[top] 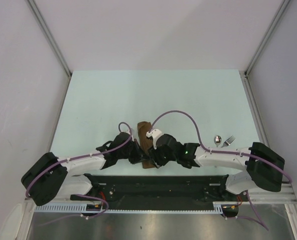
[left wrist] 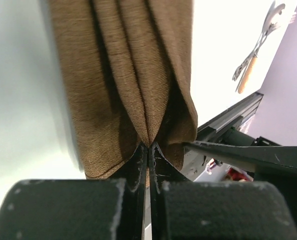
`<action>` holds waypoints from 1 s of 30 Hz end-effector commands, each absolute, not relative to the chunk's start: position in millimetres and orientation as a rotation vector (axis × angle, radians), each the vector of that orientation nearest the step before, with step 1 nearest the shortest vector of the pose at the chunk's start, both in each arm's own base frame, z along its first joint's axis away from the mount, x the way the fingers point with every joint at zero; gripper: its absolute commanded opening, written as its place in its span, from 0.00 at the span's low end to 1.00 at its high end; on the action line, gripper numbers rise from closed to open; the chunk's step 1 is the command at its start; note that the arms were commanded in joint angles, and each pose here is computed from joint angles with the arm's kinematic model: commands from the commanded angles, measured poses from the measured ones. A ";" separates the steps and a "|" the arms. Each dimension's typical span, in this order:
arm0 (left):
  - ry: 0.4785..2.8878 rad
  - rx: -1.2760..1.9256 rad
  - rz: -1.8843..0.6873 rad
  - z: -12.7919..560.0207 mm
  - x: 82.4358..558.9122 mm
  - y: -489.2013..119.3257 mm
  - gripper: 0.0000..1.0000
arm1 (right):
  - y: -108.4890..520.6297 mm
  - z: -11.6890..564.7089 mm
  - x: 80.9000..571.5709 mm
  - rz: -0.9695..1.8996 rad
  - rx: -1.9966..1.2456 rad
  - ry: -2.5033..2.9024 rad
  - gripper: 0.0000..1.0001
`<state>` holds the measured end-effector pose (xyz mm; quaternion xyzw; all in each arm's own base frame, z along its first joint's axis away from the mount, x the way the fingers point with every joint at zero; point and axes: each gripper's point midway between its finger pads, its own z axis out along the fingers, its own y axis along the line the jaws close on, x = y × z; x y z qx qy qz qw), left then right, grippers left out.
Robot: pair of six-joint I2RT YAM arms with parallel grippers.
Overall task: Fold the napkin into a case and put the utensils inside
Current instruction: Stuff the smaller-rectangle-folded napkin at the center of the board.
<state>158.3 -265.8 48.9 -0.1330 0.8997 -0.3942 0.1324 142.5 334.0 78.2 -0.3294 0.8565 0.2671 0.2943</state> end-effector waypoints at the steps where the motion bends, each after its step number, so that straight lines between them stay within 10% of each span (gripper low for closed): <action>1: 2.597 -0.473 -1.270 61.0 156.4 -272.7 0.00 | 342.5 85.8 154.8 0.627 -0.892 2.219 0.49; 15: 2.591 -0.560 -1.337 63.2 155.9 -274.4 0.00 | 356.2 71.0 149.7 0.535 -0.926 2.211 0.51; 20: 2.569 -0.500 -1.322 65.5 157.5 -272.1 0.00 | 355.9 75.3 155.1 0.520 -0.880 2.206 0.08; 26: 2.505 -0.354 -1.187 71.1 163.3 -255.4 0.51 | 355.7 70.7 154.6 0.536 -0.871 2.226 0.00; 30: 2.458 -0.359 -0.971 68.5 173.1 -224.0 0.50 | 354.9 71.7 154.3 0.551 -0.856 2.231 0.00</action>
